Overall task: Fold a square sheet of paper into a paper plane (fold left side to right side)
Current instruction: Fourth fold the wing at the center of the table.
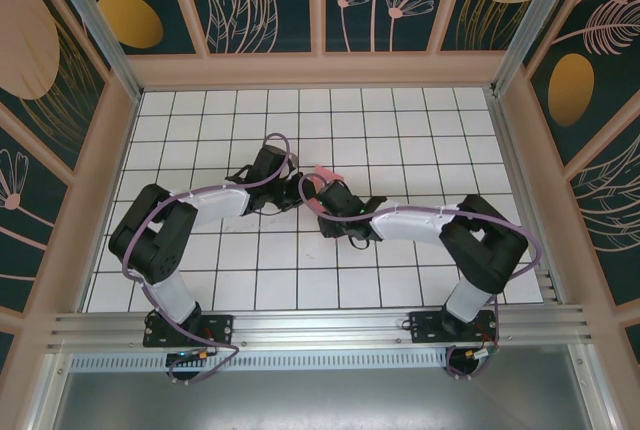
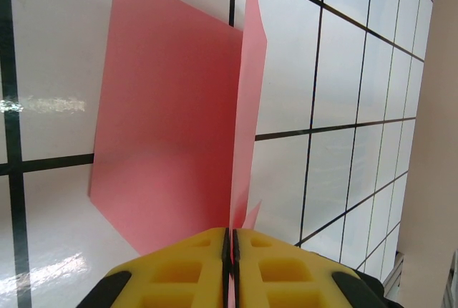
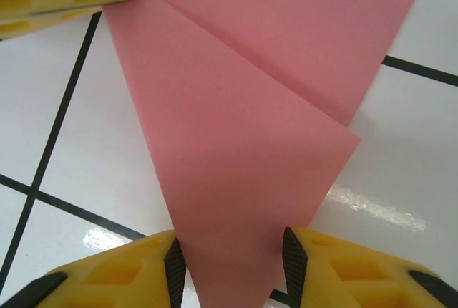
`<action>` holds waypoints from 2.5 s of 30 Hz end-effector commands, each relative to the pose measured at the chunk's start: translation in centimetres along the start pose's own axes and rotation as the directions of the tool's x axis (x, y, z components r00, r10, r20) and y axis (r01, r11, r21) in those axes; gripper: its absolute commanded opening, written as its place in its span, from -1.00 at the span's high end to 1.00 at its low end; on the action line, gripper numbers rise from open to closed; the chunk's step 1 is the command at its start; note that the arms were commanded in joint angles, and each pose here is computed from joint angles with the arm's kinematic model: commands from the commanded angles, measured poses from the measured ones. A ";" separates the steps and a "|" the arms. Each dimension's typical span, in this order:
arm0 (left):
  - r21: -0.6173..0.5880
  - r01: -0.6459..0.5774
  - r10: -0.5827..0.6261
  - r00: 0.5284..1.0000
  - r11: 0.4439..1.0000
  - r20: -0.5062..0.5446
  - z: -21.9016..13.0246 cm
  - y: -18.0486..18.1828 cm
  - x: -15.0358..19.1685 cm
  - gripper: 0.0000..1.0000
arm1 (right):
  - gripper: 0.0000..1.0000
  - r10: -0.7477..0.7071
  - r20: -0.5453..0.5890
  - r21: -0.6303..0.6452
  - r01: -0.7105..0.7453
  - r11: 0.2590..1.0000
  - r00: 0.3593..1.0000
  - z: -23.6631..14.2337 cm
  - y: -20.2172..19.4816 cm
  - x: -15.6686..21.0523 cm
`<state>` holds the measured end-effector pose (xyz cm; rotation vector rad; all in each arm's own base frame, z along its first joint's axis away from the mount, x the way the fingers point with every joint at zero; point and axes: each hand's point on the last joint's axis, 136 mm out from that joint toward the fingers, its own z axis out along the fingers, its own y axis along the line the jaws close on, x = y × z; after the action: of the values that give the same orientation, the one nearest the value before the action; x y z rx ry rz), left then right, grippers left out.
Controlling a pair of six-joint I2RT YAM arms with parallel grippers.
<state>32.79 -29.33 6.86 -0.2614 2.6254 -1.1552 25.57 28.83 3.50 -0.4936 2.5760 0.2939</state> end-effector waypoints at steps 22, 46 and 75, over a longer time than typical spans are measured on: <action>0.018 -0.064 0.063 0.998 0.998 0.029 -1.6 -2.6 -0.9 0.42 | 0.75 -0.012 -0.018 -0.031 0.011 0.999 1.000 0.9 0.5 0.0; 0.060 -0.030 0.027 0.998 0.998 0.060 -3.2 -0.6 -1.7 0.06 | 0.91 0.150 -0.014 -0.439 -0.141 0.887 0.989 -1.9 2.4 -2.1; 0.012 -0.004 0.005 0.998 1.000 -0.060 3.4 1.7 0.2 -0.03 | 0.89 0.218 -0.107 -0.484 -0.243 0.841 0.970 0.0 0.9 -0.4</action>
<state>33.18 -29.99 3.46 -0.2268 2.6759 -1.1803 25.62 29.60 4.11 -0.3713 2.5943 1.0161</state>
